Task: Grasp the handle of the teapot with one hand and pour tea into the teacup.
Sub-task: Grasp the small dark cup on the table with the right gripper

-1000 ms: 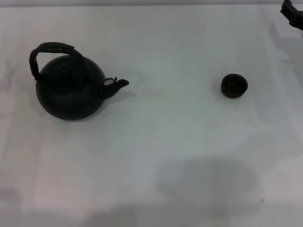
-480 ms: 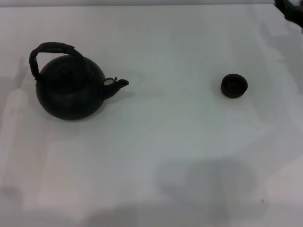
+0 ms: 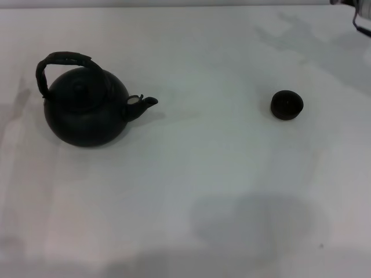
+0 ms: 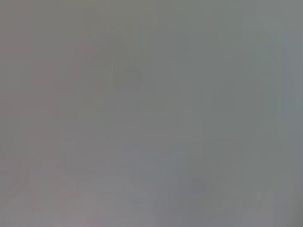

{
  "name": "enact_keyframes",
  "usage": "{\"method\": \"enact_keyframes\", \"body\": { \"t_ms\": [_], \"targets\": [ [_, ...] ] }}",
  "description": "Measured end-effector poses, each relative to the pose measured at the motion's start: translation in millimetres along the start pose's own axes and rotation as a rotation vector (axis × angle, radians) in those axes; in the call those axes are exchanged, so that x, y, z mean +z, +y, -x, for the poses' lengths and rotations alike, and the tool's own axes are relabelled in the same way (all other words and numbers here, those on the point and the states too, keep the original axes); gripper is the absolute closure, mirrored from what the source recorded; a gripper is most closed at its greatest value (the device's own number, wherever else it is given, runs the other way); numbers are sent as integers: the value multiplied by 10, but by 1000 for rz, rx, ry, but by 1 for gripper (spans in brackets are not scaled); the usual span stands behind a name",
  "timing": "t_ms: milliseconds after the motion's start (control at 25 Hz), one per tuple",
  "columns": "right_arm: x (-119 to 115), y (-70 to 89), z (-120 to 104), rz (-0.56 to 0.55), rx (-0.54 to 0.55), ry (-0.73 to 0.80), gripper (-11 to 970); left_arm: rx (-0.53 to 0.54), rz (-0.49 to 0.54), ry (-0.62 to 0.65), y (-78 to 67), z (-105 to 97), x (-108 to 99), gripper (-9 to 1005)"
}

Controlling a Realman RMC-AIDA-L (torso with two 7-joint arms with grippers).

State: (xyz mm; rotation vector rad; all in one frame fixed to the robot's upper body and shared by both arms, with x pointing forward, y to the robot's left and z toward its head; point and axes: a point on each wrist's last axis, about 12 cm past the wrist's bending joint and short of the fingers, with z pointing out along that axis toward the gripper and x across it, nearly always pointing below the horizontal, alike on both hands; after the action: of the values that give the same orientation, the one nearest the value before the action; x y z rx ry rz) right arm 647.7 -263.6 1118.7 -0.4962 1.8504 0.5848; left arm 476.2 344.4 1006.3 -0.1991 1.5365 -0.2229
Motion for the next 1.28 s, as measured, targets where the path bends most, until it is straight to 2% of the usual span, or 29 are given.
{"method": "enact_keyframes", "body": {
  "t_ms": [200, 480, 640, 880, 1000, 1280],
  "targets": [
    [47, 157, 246, 127, -137, 116, 117, -15, 17, 4, 10, -25, -51, 120],
    [134, 538, 482, 258, -273, 390, 118, -36, 21, 8, -11, -54, -81, 120],
    [170, 730, 563, 262, -363, 512, 119, -40, 25, 6, -19, -43, -29, 120],
    [287, 970, 610, 262, -420, 645, 121, -49, 36, 0, -10, -19, 36, 119],
    [340, 1031, 498, 199, -456, 764, 122, -54, 41, 1, -20, -14, 79, 119],
    [390, 1064, 353, 129, -488, 858, 124, -49, 30, -5, -35, 10, 135, 119]
  ]
}}
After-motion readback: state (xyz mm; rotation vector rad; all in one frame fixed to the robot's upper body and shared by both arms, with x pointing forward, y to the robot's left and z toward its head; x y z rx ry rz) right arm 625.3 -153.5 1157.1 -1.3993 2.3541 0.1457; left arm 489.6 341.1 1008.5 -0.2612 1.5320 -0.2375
